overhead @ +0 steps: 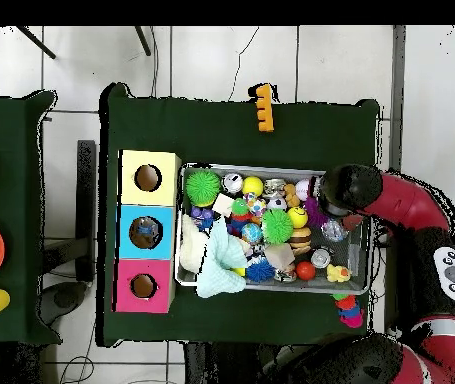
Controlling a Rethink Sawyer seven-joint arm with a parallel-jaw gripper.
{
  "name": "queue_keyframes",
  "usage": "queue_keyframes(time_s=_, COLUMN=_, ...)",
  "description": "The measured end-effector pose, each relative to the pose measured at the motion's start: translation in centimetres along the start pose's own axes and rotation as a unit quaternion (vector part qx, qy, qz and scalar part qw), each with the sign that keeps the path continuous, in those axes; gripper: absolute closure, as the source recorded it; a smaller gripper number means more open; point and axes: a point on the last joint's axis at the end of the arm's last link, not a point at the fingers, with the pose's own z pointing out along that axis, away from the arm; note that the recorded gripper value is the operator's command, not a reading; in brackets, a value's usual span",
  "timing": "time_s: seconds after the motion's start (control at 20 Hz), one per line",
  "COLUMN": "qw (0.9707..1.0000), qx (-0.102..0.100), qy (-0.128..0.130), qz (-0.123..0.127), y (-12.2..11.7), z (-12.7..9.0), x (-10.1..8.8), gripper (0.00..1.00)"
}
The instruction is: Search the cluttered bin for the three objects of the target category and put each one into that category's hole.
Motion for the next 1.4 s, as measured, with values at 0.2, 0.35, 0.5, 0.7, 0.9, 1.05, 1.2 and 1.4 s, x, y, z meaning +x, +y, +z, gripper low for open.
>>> queue_keyframes(time_s=0.2, qw=0.9999, qx=0.003, qy=-0.010, qz=0.006, y=-0.6, z=0.2, x=-0.1, gripper=1.00)
queue_keyframes(time_s=0.35, qw=0.9998, qx=0.001, qy=-0.014, qz=0.012, y=-1.0, z=0.5, x=-0.1, gripper=1.00)
queue_keyframes(time_s=0.5, qw=0.9996, qx=0.000, qy=-0.020, qz=0.019, y=-1.7, z=1.0, x=0.0, gripper=1.00)
queue_keyframes(time_s=0.7, qw=0.9992, qx=0.000, qy=-0.028, qz=0.029, y=-3.0, z=1.9, x=0.3, gripper=1.00)
queue_keyframes(time_s=0.9, qw=0.9989, qx=-0.004, qy=-0.026, qz=0.039, y=-3.9, z=3.2, x=1.0, gripper=1.00)
queue_keyframes(time_s=1.05, qw=0.9987, qx=-0.007, qy=-0.026, qz=0.044, y=-4.4, z=3.7, x=1.2, gripper=1.00)
queue_keyframes(time_s=1.2, qw=0.9984, qx=-0.009, qy=-0.028, qz=0.048, y=-4.8, z=4.3, x=1.4, gripper=1.00)
queue_keyframes(time_s=1.4, qw=0.9982, qx=-0.009, qy=-0.034, qz=0.048, y=-4.6, z=4.6, x=1.4, gripper=1.00)
